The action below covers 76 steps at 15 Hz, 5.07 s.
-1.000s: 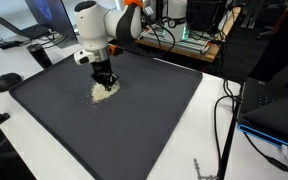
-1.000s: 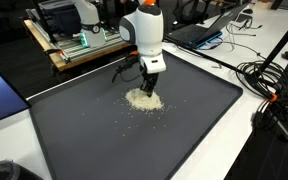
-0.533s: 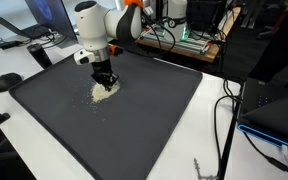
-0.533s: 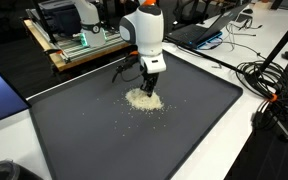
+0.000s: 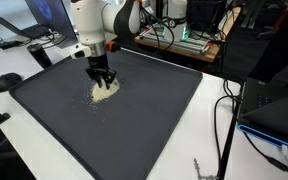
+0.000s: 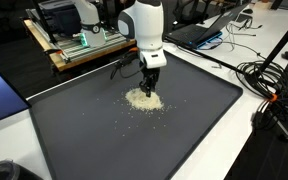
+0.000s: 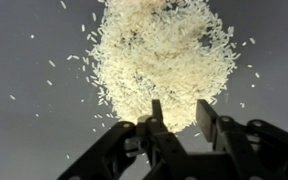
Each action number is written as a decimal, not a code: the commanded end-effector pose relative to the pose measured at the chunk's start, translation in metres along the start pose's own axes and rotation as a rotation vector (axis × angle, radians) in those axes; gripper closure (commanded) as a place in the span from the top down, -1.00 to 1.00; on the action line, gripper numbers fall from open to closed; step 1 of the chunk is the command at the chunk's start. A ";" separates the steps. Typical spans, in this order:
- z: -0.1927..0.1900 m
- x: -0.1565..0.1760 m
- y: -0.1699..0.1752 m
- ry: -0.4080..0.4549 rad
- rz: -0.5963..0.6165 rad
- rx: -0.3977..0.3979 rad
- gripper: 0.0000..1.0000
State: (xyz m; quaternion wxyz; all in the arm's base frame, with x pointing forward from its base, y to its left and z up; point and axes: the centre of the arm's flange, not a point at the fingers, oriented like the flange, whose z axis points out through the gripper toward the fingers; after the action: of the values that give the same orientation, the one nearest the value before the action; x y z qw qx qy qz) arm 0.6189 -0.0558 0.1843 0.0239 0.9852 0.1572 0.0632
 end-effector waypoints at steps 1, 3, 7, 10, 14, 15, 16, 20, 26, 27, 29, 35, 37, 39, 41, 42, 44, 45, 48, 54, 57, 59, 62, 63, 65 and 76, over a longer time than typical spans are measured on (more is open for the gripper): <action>-0.034 -0.007 -0.001 -0.011 0.004 -0.030 0.44; -0.044 -0.005 0.001 -0.015 0.029 -0.026 0.72; -0.063 -0.003 0.003 -0.093 0.135 -0.018 1.00; -0.080 0.005 0.000 -0.147 0.203 -0.056 1.00; -0.097 0.032 -0.011 -0.179 0.282 -0.152 1.00; -0.100 0.041 -0.015 -0.193 0.294 -0.160 1.00; -0.100 0.048 -0.018 -0.207 0.313 -0.187 1.00; -0.096 0.077 -0.036 -0.280 0.334 -0.205 1.00; -0.069 0.115 -0.048 -0.357 0.362 -0.344 1.00; -0.063 0.121 -0.047 -0.353 0.359 -0.367 1.00; -0.051 0.131 -0.043 -0.361 0.335 -0.387 1.00; -0.039 0.139 -0.037 -0.339 0.356 -0.423 1.00; -0.040 0.131 -0.043 -0.328 0.372 -0.452 1.00; -0.044 0.119 -0.054 -0.306 0.373 -0.434 1.00; -0.053 0.107 -0.066 -0.287 0.398 -0.454 1.00; -0.057 0.102 -0.072 -0.278 0.412 -0.460 1.00; -0.066 0.092 -0.084 -0.251 0.440 -0.464 1.00; -0.069 0.087 -0.089 -0.245 0.453 -0.473 1.00; -0.073 0.063 -0.104 -0.225 0.492 -0.472 1.00; -0.078 0.017 -0.121 -0.070 0.484 -0.455 1.00; -0.082 -0.008 -0.124 -0.003 0.469 -0.420 1.00; -0.085 -0.026 -0.123 0.053 0.452 -0.402 1.00; -0.088 -0.052 -0.114 0.140 0.418 -0.349 1.00; -0.089 -0.062 -0.110 0.168 0.408 -0.324 1.00; -0.089 -0.078 -0.099 0.215 0.401 -0.280 1.00; -0.080 -0.139 -0.042 0.369 0.430 -0.022 1.00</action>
State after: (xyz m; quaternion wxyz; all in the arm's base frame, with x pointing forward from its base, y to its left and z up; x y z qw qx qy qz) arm 0.4772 -0.0373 0.2444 0.0247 0.9685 -0.0569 0.2412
